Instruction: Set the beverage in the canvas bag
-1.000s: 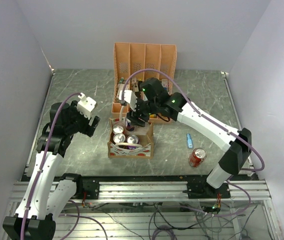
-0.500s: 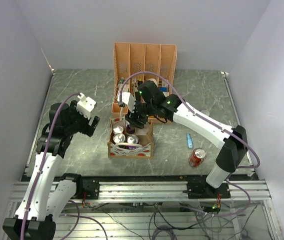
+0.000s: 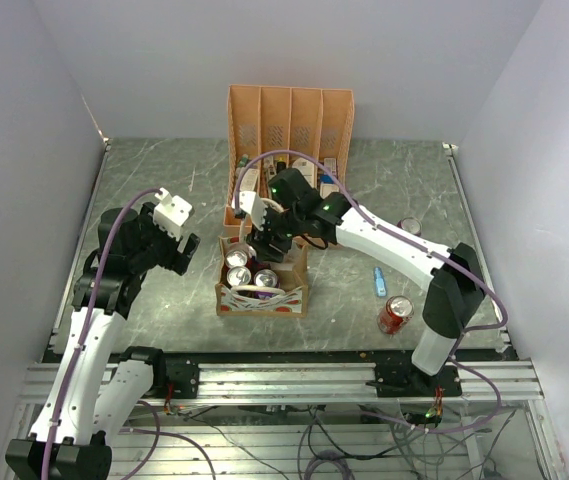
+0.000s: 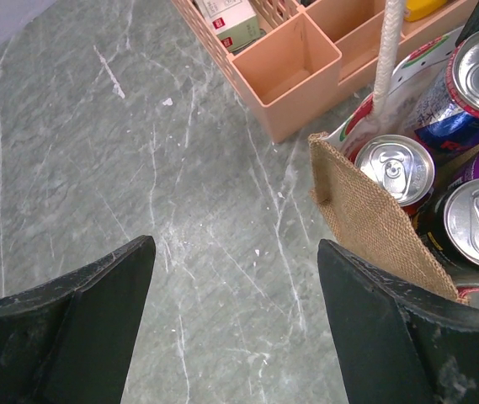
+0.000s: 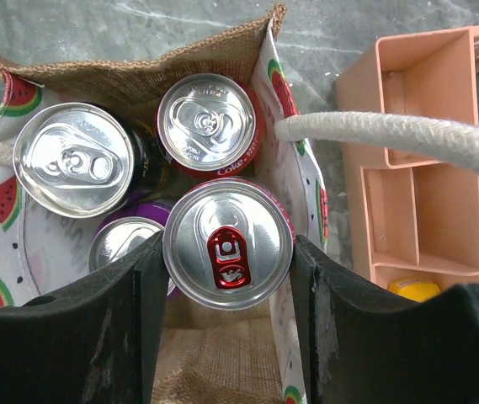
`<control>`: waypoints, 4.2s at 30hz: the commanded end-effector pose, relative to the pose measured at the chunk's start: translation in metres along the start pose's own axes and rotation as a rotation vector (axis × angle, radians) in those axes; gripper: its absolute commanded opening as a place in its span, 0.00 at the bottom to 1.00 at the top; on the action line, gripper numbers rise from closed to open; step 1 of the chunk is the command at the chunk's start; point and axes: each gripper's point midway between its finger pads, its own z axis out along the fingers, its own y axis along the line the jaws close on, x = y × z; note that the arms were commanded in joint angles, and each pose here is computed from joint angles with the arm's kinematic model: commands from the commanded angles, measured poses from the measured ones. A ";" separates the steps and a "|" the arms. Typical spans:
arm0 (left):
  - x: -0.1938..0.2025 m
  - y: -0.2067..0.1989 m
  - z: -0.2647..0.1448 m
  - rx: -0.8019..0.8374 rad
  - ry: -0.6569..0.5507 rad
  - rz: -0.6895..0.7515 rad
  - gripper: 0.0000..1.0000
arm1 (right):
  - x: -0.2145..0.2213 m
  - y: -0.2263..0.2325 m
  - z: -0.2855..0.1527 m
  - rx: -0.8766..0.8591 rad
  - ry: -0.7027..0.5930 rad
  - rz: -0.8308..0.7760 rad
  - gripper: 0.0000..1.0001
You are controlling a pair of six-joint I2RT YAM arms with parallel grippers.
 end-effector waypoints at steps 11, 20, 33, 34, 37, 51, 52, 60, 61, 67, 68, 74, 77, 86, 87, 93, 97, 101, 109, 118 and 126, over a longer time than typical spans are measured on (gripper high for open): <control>-0.009 0.001 -0.003 -0.004 -0.043 -0.004 0.89 | -0.002 -0.002 0.017 -0.008 -0.047 -0.001 0.00; -0.009 0.000 -0.005 0.003 -0.039 -0.001 0.89 | 0.000 -0.002 0.018 -0.007 -0.041 0.001 0.00; -0.007 -0.001 -0.005 -0.003 -0.046 0.007 0.90 | 0.008 -0.002 0.026 -0.016 -0.023 0.001 0.00; -0.007 -0.001 -0.005 -0.004 -0.046 0.004 0.90 | 0.011 -0.001 0.027 -0.018 -0.018 0.002 0.01; -0.007 -0.001 -0.007 0.001 -0.042 0.005 0.90 | 0.016 0.000 0.031 -0.021 -0.009 0.003 0.04; -0.007 0.000 -0.004 -0.001 -0.044 0.009 0.89 | 0.027 -0.001 0.033 -0.011 0.023 -0.003 0.36; -0.007 0.000 -0.004 -0.002 -0.044 0.007 0.89 | 0.028 -0.001 0.032 -0.007 0.026 -0.005 0.39; -0.006 -0.001 -0.006 0.006 -0.030 0.005 0.89 | 0.022 -0.008 0.026 0.020 0.029 -0.028 0.54; -0.006 -0.001 -0.005 0.006 -0.032 0.009 0.89 | 0.021 -0.007 0.026 0.018 0.031 -0.030 0.56; -0.006 -0.001 -0.004 0.007 -0.041 0.016 0.89 | 0.023 -0.007 0.026 0.018 0.044 -0.034 0.63; -0.006 -0.001 -0.003 0.002 -0.044 0.011 0.89 | 0.023 -0.006 0.026 0.019 0.046 -0.035 0.65; -0.008 0.000 -0.002 0.004 -0.044 0.013 0.89 | 0.019 -0.006 0.021 0.029 0.044 -0.045 0.71; -0.009 0.000 -0.004 0.010 -0.037 0.008 0.89 | 0.011 -0.005 0.016 0.029 0.034 -0.055 0.76; -0.007 0.001 -0.004 -0.007 -0.050 0.017 0.89 | -0.004 0.005 0.002 0.014 0.011 -0.091 0.77; -0.007 0.001 -0.004 -0.007 -0.050 0.017 0.89 | -0.005 0.007 0.001 0.010 0.010 -0.098 0.77; -0.007 0.002 -0.005 -0.011 -0.044 0.016 0.89 | -0.008 0.025 -0.004 0.021 0.031 -0.177 0.77; -0.005 0.001 -0.005 -0.011 -0.040 0.023 0.89 | -0.015 0.028 -0.012 0.044 0.017 -0.202 0.77; -0.007 0.000 -0.007 -0.005 -0.040 0.020 0.89 | -0.024 0.027 -0.024 0.067 -0.001 -0.213 0.77; -0.009 0.004 -0.006 -0.026 -0.051 0.019 0.89 | -0.034 0.024 -0.061 0.145 -0.054 -0.236 0.77; -0.022 0.009 -0.015 -0.057 -0.085 0.003 0.88 | -0.031 -0.017 -0.135 0.263 -0.170 -0.128 0.77; -0.019 0.006 -0.013 -0.045 -0.103 0.019 0.90 | -0.001 -0.057 -0.219 0.478 -0.264 0.002 0.78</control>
